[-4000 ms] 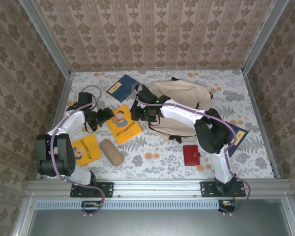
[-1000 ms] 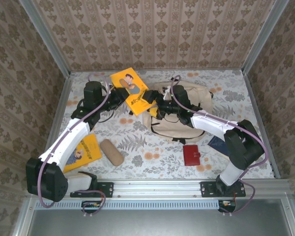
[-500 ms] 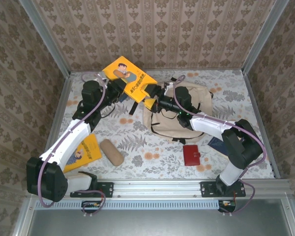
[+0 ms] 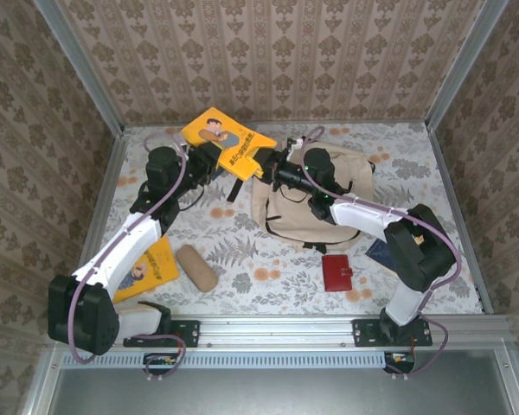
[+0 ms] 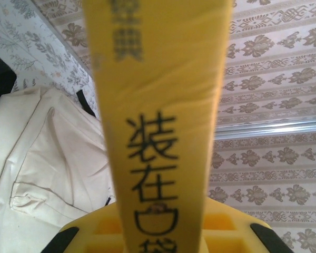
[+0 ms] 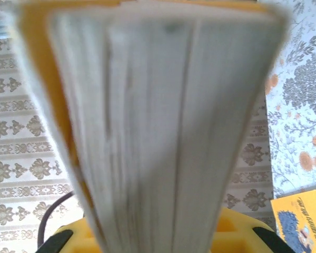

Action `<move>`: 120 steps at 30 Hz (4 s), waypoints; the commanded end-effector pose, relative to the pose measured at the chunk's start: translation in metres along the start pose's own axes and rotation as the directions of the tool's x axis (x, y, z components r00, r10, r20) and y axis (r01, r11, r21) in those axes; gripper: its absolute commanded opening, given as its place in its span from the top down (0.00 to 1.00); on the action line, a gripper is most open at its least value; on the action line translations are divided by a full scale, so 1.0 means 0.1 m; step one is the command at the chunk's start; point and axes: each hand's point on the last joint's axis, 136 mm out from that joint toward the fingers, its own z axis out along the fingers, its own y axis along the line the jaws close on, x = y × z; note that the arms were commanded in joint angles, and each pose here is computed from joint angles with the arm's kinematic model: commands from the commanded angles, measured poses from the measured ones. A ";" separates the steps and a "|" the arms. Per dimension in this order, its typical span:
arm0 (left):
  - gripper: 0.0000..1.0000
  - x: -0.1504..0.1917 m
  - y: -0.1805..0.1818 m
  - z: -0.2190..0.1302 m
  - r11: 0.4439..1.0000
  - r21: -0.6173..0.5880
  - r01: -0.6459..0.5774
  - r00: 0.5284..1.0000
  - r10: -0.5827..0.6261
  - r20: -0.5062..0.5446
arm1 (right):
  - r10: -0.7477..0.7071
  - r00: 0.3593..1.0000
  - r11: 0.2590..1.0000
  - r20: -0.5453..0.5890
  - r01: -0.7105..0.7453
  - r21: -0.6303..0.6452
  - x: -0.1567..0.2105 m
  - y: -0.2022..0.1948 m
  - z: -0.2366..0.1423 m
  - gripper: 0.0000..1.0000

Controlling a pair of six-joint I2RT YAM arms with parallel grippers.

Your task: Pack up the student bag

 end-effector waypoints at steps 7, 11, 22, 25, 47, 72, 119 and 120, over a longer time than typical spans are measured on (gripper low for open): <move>0.23 0.24 0.30 -0.11 0.967 -0.199 -0.160 0.980 0.131 -0.151 | -0.207 0.974 0.935 0.092 0.169 0.312 -0.24 -0.21 -0.65 0.85; 0.14 0.47 0.60 -0.02 0.927 -0.275 -0.253 0.935 0.162 -0.314 | -0.322 0.940 0.858 0.111 0.240 0.455 -0.36 -0.24 -1.10 0.86; 0.20 1.32 0.99 0.48 0.590 -0.195 -0.783 0.532 0.473 -0.702 | -0.486 0.849 0.633 0.205 0.181 0.753 -0.58 -0.35 -2.58 0.85; 0.23 1.45 1.12 0.68 0.478 -0.159 -0.864 0.414 0.493 -0.766 | -0.480 0.846 0.595 0.231 0.120 0.794 -0.58 -0.45 -2.88 0.84; 0.50 1.42 2.42 1.56 0.494 -0.342 -0.800 0.503 0.239 -0.831 | -0.334 0.898 0.613 0.286 -0.024 0.790 -0.73 -1.28 -3.25 0.84; 0.26 2.29 1.16 0.59 0.274 0.320 -0.907 -0.116 0.569 -0.814 | -0.507 0.836 0.450 0.211 0.048 0.892 -0.56 -0.32 -3.63 0.82; 0.84 2.41 1.11 1.03 0.426 0.341 -0.838 -0.047 0.567 -0.823 | -0.525 0.810 0.488 0.260 0.036 0.872 -0.43 -0.20 -3.74 0.81; 0.84 2.37 1.04 1.05 0.422 0.328 -0.845 -0.025 0.582 -0.812 | -0.528 0.807 0.488 0.263 0.035 0.872 -0.41 -0.17 -3.75 0.81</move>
